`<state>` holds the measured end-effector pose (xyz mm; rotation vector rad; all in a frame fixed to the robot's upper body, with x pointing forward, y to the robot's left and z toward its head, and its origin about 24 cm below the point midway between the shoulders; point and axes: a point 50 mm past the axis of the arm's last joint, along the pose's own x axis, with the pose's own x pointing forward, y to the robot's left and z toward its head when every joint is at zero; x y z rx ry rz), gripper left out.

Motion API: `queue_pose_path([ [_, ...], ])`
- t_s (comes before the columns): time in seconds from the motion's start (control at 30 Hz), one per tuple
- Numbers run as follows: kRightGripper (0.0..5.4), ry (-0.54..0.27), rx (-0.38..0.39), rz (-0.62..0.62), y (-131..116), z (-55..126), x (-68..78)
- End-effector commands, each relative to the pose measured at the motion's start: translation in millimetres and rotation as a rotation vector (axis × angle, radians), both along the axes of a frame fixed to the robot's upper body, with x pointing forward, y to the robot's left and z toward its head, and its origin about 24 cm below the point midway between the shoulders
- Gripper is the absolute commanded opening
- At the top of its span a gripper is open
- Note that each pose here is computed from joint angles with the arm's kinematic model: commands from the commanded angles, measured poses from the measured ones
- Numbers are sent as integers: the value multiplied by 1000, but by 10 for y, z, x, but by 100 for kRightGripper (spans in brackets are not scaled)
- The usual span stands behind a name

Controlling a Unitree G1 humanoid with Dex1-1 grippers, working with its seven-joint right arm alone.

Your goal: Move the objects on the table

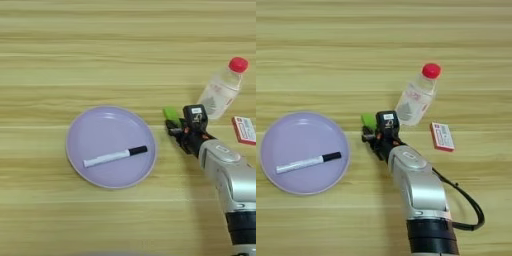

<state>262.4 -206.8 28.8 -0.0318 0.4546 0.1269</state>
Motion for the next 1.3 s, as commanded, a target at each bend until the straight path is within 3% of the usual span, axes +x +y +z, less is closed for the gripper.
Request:
queue_pose_path([
  [0.03,223,-73,-40,12,-32,181,69],
  [0.77,434,-262,-97,124,50,779,-114],
  [1.03,530,-276,-144,313,159,924,-231],
  [1.2,536,-263,-142,374,225,911,-285],
  [1.3,536,-242,-139,470,301,909,-333],
])
